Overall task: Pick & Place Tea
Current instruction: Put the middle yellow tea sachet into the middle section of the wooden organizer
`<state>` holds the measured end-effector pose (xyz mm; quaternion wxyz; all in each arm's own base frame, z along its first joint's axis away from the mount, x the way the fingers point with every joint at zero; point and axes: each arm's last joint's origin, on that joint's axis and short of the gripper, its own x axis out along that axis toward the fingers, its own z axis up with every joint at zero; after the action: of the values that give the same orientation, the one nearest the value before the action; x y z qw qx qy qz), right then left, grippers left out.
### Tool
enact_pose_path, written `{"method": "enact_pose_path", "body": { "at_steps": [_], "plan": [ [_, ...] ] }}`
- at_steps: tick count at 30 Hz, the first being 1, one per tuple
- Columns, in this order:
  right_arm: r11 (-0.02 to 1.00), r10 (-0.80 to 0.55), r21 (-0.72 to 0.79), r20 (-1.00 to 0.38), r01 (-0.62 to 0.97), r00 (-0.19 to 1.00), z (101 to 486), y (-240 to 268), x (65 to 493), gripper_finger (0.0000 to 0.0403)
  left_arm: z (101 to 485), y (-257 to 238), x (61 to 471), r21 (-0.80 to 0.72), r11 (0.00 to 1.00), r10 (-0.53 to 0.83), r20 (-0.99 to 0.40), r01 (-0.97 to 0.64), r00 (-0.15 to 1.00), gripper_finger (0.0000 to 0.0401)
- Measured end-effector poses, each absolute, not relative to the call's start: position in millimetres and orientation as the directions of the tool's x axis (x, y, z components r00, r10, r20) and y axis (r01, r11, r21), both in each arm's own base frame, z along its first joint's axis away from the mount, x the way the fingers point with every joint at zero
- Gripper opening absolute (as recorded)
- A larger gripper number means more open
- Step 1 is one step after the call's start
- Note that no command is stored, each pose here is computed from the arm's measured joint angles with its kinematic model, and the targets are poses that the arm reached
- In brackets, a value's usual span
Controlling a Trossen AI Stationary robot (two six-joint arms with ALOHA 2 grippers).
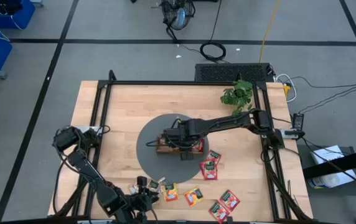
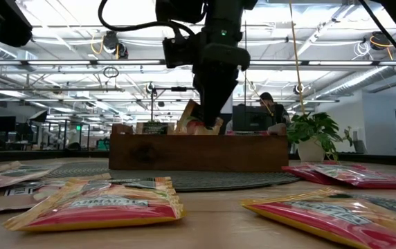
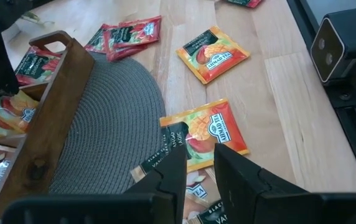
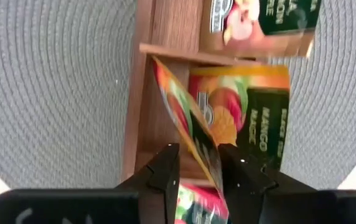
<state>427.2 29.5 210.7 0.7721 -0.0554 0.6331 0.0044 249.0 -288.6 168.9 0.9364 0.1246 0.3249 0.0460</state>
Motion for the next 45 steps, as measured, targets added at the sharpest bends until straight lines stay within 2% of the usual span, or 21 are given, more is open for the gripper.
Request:
{"method": "enact_pose_path", "body": {
  "at_steps": [7, 13, 16, 21, 26, 31, 39, 45],
  "plan": [
    [0.994, -0.07, -0.08, -0.988, -0.068, 0.141, 209.8, 28.1, 421.7, 0.0104, 169.0, -288.6, 249.0, 0.263, 0.965, 0.167, -0.597, -0.006, 0.785, 0.0088],
    [0.996, -0.07, -0.078, -0.987, -0.045, 0.143, 209.7, 28.1, 422.0, 0.0089, 168.9, -288.9, 248.7, 0.261, 0.965, 0.166, -0.597, -0.006, 0.785, 0.0088],
    [0.996, -0.071, -0.078, -0.987, -0.046, 0.142, 209.7, 28.0, 421.8, 0.0068, 168.9, -288.9, 248.7, 0.26, 0.966, 0.166, -0.597, -0.007, 0.785, 0.0088],
    [0.983, -0.121, -0.138, -0.984, -0.121, 0.131, 209.7, 29.4, 420.3, 0.0007, 169.0, -288.9, 248.7, 0.26, 0.965, 0.166, -0.596, -0.007, 0.785, 0.0088],
    [0.972, -0.154, -0.161, -0.986, -0.168, 0.059, 209.2, 33.2, 412.5, 0.0001, 169.1, -288.9, 248.7, 0.262, 0.965, 0.166, -0.596, -0.005, 0.786, 0.0088],
    [0.973, -0.152, -0.157, -0.988, -0.168, 0.037, 209.6, 33.3, 410.5, 0.0001, 168.9, -288.4, 249.3, 0.263, 0.965, 0.168, -0.596, -0.007, 0.785, 0.0088],
    [0.972, -0.144, -0.164, -0.982, -0.171, 0.124, 233.6, 34.1, 420.1, 0.0, 169.1, -288.3, 249.4, 0.286, 0.958, 0.174, -0.591, 0.003, 0.788, 0.0088],
    [0.96, -0.145, -0.173, -0.98, -0.221, 0.136, 241.9, 53.4, 418.1, 0.0, 175.9, -286.3, 253.0, 0.385, 0.91, 0.32, -0.411, -0.156, 0.854, 0.0088]
  ]
}}
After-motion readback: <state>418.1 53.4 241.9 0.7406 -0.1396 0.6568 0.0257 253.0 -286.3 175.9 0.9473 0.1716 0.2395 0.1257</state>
